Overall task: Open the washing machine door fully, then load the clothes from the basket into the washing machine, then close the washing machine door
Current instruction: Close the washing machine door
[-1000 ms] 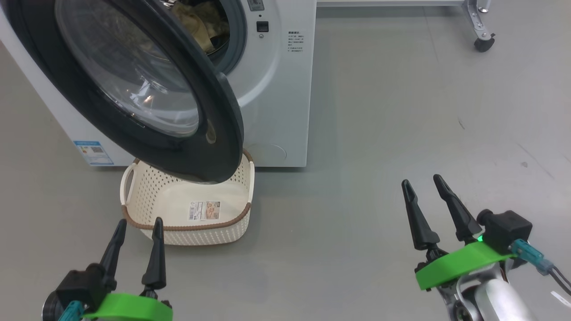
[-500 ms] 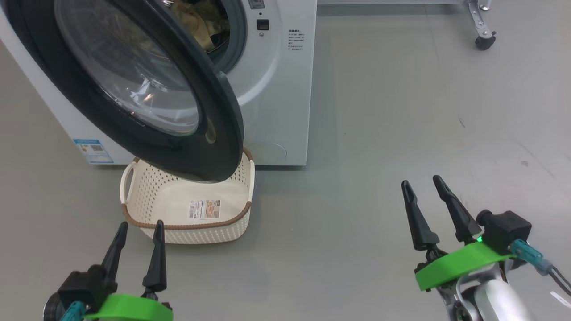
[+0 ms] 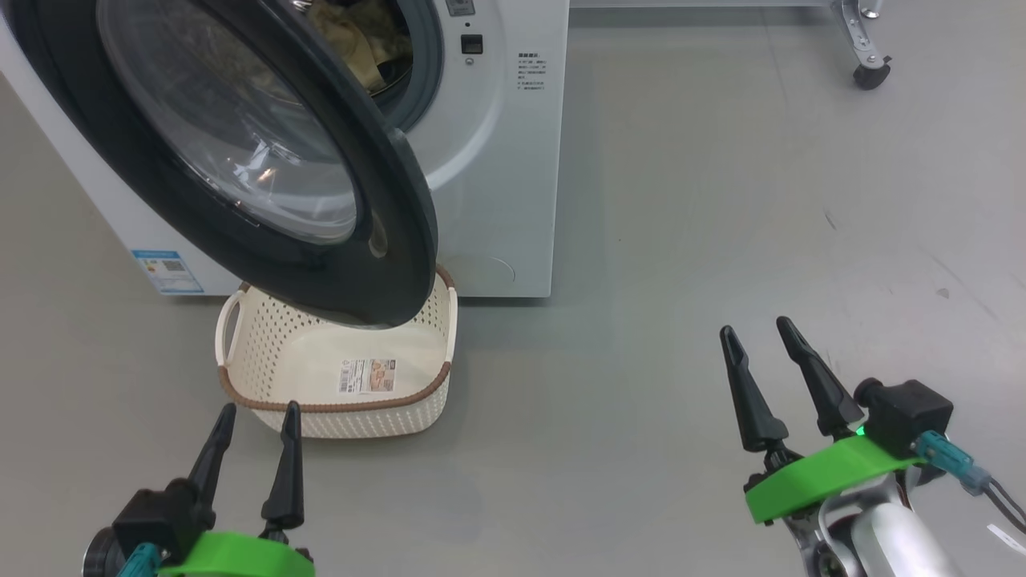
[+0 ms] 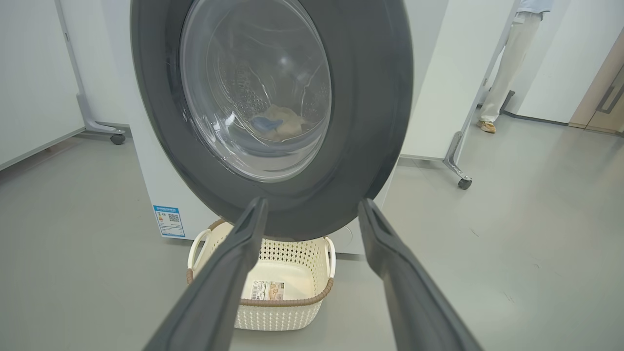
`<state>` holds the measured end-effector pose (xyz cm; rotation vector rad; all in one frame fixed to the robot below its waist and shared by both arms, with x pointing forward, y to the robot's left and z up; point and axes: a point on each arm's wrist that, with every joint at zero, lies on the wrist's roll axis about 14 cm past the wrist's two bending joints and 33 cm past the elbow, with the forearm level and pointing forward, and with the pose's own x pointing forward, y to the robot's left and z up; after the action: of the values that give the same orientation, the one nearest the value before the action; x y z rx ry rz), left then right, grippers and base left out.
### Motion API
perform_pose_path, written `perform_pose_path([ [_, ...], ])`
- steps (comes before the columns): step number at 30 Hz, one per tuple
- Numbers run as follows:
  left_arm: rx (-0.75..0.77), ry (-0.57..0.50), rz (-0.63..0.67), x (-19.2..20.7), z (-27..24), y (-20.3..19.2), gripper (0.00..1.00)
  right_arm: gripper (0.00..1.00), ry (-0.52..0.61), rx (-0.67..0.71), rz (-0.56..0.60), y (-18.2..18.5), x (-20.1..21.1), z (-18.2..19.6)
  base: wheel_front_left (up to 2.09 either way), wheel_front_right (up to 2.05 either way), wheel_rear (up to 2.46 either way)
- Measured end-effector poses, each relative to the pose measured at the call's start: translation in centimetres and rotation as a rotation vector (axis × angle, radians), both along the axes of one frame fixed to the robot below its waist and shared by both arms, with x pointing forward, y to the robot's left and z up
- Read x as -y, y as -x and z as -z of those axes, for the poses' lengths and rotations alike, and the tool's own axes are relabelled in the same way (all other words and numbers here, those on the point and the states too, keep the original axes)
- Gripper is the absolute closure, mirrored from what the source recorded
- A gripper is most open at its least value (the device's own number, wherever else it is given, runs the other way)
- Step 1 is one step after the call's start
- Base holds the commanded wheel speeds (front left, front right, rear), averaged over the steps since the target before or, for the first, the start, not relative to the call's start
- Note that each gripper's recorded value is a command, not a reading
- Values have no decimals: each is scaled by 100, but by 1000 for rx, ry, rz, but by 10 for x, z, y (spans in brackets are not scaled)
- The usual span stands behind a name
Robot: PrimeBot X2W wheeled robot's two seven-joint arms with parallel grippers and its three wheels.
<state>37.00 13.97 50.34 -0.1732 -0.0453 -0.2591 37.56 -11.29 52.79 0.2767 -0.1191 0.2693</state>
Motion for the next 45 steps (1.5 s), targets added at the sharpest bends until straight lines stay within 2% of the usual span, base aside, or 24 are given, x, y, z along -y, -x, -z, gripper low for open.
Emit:
perform_pose_path([
  [24,-6,-7,-13,-4,2,-1,0,0,2,-16,-8,0,-3,5,0,0,0],
  [25,-6,-7,-13,-4,3,-1,0,84,1,-22,-14,0,-4,7,0,0,0],
  [26,-8,-7,-13,-4,3,-1,0,100,2,-26,-21,1,-6,8,0,0,0],
  [36,-23,-19,0,0,8,-1,0,100,14,-35,-28,-5,-7,13,0,0,0],
  [45,-46,-31,-25,-7,16,-1,0,100,58,-4,27,-44,6,6,0,0,0],
])
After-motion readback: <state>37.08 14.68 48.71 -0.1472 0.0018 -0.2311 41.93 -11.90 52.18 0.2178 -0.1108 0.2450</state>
